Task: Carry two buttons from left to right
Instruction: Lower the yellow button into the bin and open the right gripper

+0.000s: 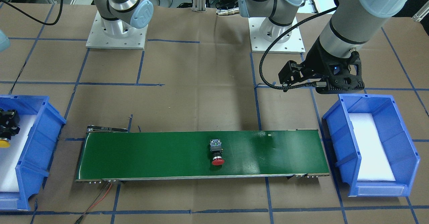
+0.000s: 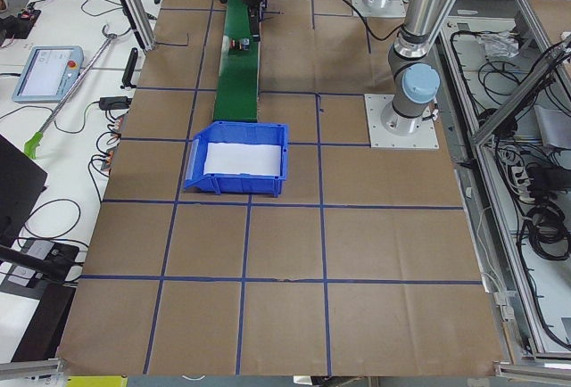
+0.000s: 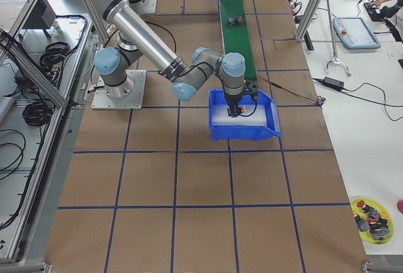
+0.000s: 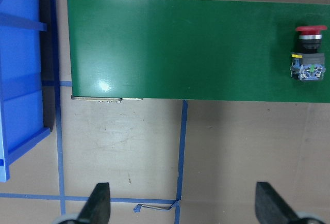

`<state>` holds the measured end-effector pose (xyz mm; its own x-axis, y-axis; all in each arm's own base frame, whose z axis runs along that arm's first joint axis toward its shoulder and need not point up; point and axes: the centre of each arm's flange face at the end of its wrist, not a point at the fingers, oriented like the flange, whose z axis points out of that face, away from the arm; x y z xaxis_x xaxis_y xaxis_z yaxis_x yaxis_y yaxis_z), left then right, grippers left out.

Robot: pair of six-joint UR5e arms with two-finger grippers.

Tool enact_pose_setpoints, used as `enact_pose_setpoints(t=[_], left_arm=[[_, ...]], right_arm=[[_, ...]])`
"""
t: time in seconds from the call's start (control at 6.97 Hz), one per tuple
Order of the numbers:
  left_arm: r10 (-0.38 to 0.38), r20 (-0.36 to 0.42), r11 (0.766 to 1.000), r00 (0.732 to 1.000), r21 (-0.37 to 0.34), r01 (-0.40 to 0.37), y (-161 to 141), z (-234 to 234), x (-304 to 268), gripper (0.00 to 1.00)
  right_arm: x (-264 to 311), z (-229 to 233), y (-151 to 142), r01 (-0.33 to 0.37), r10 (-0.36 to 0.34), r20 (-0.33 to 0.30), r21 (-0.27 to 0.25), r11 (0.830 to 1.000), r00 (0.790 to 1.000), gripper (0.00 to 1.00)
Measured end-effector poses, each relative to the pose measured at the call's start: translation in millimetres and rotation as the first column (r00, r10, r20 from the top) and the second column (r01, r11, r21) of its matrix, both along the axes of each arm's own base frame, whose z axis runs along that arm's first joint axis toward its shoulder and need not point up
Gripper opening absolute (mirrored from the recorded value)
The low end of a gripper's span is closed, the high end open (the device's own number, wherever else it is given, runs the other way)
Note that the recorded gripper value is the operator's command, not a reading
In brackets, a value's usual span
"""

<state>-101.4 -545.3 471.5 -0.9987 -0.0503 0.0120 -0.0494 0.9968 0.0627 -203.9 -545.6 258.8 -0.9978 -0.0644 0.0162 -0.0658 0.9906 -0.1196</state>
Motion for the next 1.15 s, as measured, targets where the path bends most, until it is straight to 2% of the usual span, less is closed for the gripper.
enact_pose_setpoints(t=[0.43,0.57,0.72,0.86,1.15], left_arm=[[0.000,0.001,1.000,1.000,-0.001,0.000,2,1,0,0.99],[0.000,0.001,1.000,1.000,-0.004,0.000,2,2,0,0.99],[0.000,0.001,1.000,1.000,-0.005,0.000,2,3,0,0.99],[0.000,0.002,1.000,1.000,-0.005,0.000,2,3,0,0.99],[0.000,0.002,1.000,1.000,-0.008,0.000,2,4,0,0.99]], right_arm=[[6,-35,13,0.002,-0.003,0.017,0.037,0.999,1.000,0.07],[7,-37,15,0.005,-0.006,0.014,0.042,0.999,1.000,0.47],[7,-36,15,0.007,-0.008,0.010,0.041,0.999,1.000,0.96],[6,-34,15,0.009,-0.010,0.009,0.037,0.999,1.000,0.99],[7,-30,14,0.013,-0.014,0.009,0.028,1.000,1.000,0.99]])
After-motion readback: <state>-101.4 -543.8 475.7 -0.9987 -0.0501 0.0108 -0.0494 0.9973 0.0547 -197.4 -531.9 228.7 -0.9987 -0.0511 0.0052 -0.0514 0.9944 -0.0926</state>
